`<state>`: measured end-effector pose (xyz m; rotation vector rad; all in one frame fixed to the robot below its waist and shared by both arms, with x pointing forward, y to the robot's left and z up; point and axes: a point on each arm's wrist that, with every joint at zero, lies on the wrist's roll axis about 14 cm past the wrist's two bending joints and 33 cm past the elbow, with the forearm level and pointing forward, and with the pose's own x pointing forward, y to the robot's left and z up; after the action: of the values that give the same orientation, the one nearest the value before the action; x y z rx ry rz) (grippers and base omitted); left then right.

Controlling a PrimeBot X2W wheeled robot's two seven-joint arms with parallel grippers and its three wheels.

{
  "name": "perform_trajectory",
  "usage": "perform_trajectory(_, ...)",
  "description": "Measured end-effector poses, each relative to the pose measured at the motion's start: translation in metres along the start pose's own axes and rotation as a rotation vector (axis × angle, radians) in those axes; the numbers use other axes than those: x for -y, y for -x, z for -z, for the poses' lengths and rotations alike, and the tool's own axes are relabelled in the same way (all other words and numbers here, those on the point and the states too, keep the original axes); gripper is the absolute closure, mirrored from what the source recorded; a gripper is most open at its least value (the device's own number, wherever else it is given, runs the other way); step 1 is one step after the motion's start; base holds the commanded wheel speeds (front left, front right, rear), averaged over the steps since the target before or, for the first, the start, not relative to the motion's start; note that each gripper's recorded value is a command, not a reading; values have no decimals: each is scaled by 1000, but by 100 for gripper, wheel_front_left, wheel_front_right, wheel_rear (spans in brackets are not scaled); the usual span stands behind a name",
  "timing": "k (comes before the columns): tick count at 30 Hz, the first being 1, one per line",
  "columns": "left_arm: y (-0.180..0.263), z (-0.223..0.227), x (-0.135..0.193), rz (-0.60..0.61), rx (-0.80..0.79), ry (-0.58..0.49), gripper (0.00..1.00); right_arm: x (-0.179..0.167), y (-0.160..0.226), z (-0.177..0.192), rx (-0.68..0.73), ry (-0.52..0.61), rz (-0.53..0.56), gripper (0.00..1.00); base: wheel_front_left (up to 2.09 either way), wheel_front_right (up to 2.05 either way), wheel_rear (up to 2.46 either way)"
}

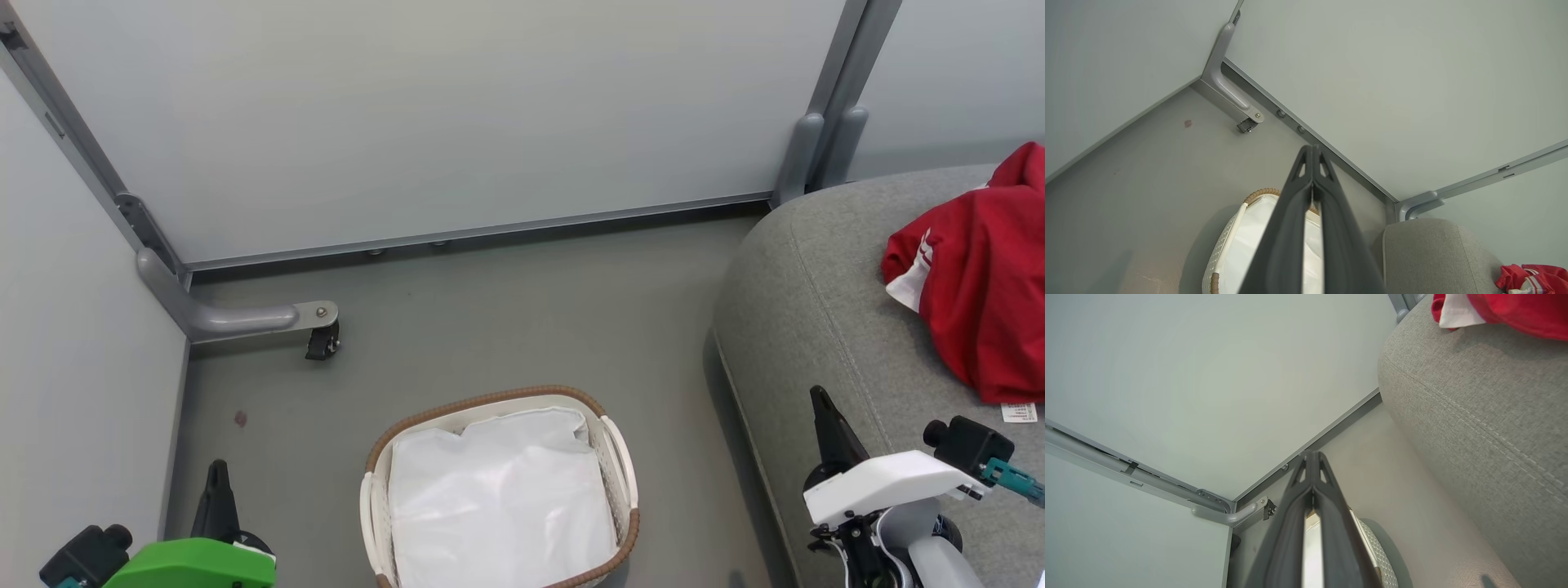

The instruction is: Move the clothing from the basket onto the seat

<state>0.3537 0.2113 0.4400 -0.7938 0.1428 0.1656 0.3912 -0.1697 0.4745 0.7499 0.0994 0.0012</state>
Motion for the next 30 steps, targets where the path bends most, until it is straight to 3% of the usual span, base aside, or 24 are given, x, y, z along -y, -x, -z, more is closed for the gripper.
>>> perform_trajectory(30,-11,-16,25,67,2,376,100,2,1,-19,32,-401,2,100,0,0,0)
